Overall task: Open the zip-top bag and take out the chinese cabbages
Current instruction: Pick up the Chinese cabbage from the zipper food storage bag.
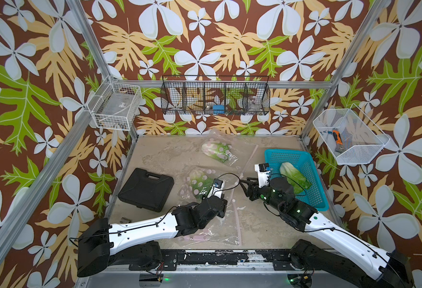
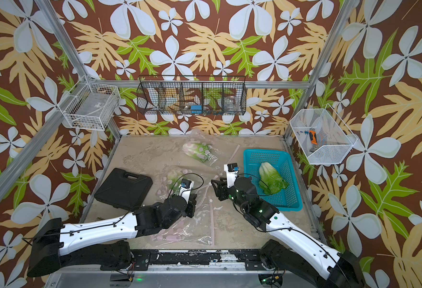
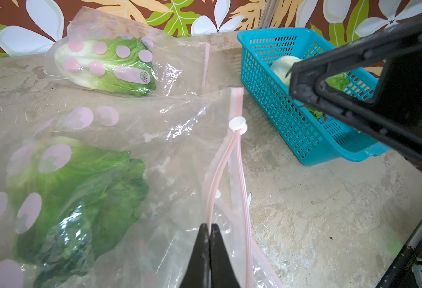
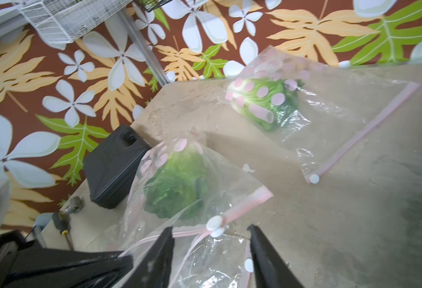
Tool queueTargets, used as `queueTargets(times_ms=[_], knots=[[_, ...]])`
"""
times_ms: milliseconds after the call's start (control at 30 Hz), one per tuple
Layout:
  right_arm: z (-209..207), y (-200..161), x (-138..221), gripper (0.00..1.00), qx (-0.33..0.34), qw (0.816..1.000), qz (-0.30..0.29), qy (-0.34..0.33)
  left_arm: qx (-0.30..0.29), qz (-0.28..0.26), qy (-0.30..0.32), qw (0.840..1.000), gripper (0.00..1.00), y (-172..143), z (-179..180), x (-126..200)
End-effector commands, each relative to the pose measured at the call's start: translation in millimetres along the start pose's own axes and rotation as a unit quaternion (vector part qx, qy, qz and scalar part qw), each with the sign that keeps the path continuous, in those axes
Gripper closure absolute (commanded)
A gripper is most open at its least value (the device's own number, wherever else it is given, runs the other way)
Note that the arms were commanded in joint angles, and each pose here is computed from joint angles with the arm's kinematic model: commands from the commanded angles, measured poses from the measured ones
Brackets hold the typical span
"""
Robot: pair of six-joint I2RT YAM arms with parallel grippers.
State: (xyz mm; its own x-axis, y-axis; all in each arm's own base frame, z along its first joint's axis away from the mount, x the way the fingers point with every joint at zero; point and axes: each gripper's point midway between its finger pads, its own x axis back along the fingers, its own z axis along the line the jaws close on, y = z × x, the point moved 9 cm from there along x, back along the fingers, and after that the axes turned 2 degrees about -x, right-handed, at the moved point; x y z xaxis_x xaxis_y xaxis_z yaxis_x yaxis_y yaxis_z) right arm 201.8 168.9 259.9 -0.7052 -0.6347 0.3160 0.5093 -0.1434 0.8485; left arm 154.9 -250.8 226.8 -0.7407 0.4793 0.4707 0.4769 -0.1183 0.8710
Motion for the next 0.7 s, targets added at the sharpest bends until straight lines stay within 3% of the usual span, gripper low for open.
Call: queueTargets(times_ms=[0,100,467,667], knots=[[22,3,3,0.7,0.006,0.992,0.0,0.124,0.005,-0.009,-0.001,1.0,1.0,4,-1,-1],[26,-6,-1,0.79,-0.023,0.988,0.021,0.149,0.01,-0.017,0.005,1.0,1.0,7,-1,0],[28,-39,-23,0.84,-0.053,0.988,0.071,0.125,0.02,-0.042,0.03,0.998,1.0,16,2,3],[22,-49,-40,0.86,-0.064,0.989,0.088,0.105,0.012,-0.056,0.012,0.998,1.0,22,-1,4]])
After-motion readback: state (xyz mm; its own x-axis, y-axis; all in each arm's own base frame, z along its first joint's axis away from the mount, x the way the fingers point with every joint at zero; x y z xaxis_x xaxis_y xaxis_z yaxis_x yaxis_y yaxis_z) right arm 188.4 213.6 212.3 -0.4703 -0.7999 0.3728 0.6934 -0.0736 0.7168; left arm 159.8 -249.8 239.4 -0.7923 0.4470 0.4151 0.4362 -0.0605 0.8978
